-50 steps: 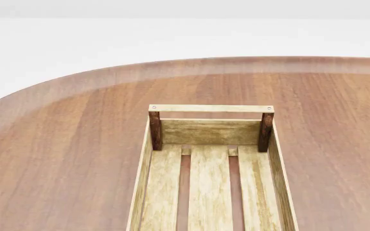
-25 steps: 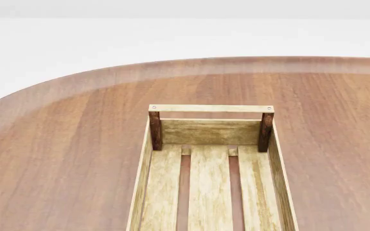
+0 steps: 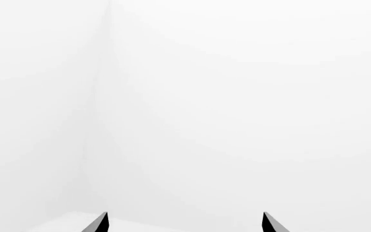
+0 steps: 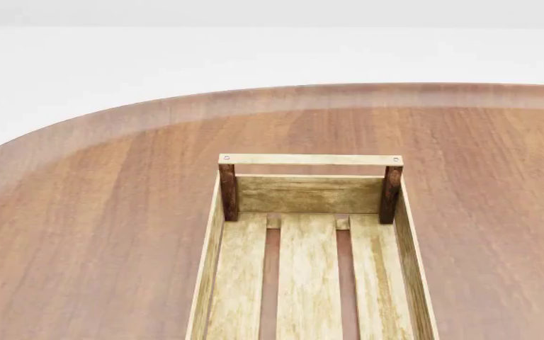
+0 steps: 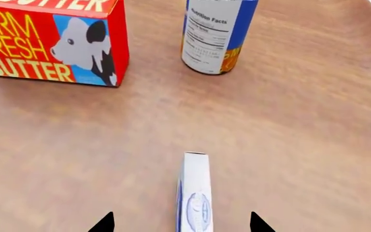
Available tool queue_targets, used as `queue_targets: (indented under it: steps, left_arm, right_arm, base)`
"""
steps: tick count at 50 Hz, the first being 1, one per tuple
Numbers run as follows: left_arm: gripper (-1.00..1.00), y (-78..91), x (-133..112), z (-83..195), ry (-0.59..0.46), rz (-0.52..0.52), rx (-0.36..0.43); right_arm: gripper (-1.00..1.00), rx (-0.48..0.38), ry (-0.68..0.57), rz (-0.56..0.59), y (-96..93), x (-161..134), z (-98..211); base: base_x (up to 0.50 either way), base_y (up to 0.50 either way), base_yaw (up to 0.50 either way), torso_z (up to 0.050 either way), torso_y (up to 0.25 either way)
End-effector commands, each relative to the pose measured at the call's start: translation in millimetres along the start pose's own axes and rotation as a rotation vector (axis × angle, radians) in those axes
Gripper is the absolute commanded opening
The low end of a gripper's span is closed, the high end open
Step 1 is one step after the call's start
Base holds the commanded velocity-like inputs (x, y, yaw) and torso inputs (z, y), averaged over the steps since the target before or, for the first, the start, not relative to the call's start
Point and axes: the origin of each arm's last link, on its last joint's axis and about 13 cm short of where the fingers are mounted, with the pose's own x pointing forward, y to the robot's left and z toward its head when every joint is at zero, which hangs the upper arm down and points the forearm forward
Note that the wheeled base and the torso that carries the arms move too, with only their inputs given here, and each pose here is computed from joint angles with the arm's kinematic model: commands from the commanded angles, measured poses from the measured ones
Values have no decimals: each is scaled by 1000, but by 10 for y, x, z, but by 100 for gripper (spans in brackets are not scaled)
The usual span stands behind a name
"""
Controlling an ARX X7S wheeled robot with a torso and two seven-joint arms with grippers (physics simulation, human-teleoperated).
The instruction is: Pick up the cream cheese and put it in the tray.
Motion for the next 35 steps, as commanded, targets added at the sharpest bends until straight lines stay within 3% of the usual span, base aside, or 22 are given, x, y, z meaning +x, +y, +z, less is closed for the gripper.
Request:
queue_targets:
  steps: [1, 25, 26, 35]
  left_arm:
    - [100, 5, 2, 4, -2, 4, 0]
    - [100, 0, 3, 0, -2, 4, 4]
    - [100, 0, 3, 0, -2, 4, 4]
    - [100, -2, 1, -4, -2, 3, 4]
  right_arm:
    - [100, -15, 19, -7, 16, 52, -37]
    - [100, -30, 48, 4, 69, 121, -107]
    - [-100, -28, 47, 4, 66, 120, -105]
    - [-100, 1, 35, 22, 49, 99, -89]
  base:
    - [0, 0, 0, 0, 0]
    - [0, 0, 0, 0, 0]
    - [0, 0, 0, 0, 0]
    - [0, 0, 0, 0, 0]
